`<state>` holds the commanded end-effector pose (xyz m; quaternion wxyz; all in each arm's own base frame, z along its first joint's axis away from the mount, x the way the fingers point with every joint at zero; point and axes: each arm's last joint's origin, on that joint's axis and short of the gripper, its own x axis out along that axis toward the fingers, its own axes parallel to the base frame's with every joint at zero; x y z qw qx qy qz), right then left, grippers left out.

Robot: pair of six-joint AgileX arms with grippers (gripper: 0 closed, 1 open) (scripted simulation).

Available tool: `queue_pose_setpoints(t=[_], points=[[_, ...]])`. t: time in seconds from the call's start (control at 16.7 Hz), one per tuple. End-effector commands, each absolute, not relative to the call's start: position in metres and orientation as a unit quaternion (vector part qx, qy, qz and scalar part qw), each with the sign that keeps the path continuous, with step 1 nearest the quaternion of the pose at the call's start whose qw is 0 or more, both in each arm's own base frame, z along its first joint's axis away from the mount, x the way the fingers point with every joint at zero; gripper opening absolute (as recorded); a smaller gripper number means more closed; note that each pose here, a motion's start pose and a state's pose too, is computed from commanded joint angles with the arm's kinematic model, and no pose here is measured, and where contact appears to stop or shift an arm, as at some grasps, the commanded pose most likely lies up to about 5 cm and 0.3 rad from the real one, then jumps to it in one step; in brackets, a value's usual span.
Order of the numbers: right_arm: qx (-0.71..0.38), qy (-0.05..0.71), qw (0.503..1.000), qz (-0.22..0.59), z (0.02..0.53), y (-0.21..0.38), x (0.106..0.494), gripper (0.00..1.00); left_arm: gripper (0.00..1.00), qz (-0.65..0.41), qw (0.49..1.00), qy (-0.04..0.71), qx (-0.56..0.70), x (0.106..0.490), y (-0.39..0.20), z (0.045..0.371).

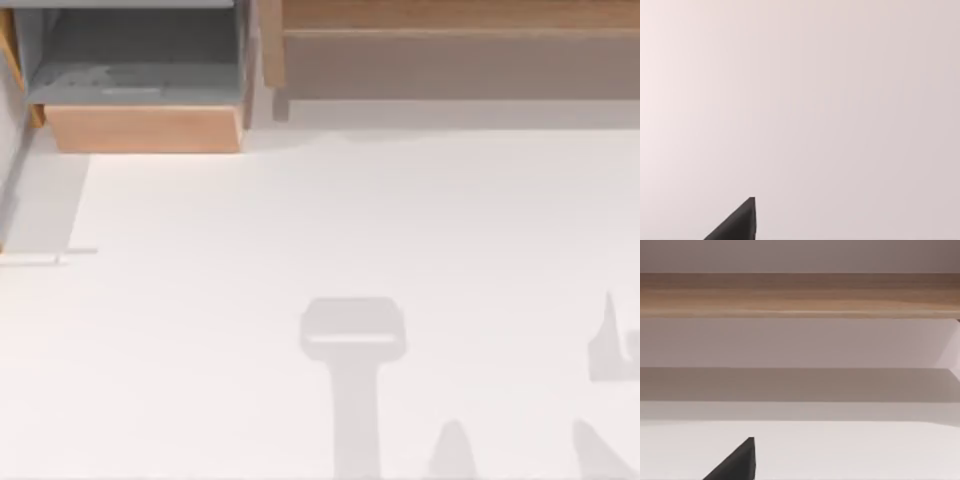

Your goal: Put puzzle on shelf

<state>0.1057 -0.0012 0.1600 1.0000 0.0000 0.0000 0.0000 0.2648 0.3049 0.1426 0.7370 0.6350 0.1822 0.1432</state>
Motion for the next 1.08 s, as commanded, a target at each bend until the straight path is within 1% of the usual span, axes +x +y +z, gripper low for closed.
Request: queue_pose_setpoints(t=[0.3, 0.54, 0.72, 0.84, 1.08], points=[[0.0, 0.0, 1.0, 0.0, 0.16, -0.001, 0.106, 1.0, 1.0, 0.139, 0.798, 0.271, 0.52, 0.311, 0.341, 0.178], [0.0, 0.0, 1.0, 0.0, 0.16, -0.001, 0.106, 1.0, 1.0, 0.114, 0.842, 0.335, 0.407, 0.353, 0.339, 0.216], [0.0, 0.0, 1.0, 0.0, 0.16, -0.001, 0.106, 1.0, 1.0, 0.082, 0.863, 0.388, 0.314, 0.384, 0.317, 0.239], [0.0, 0.0, 1.0, 0.0, 0.16, -0.001, 0.106, 1.0, 1.0, 0.055, 0.866, 0.428, 0.252, 0.403, 0.294, 0.246], [0.0, 0.0, 1.0, 0.0, 0.16, -0.001, 0.106, 1.0, 1.0, 0.002, 0.846, 0.514, 0.142, 0.436, 0.238, 0.246]])
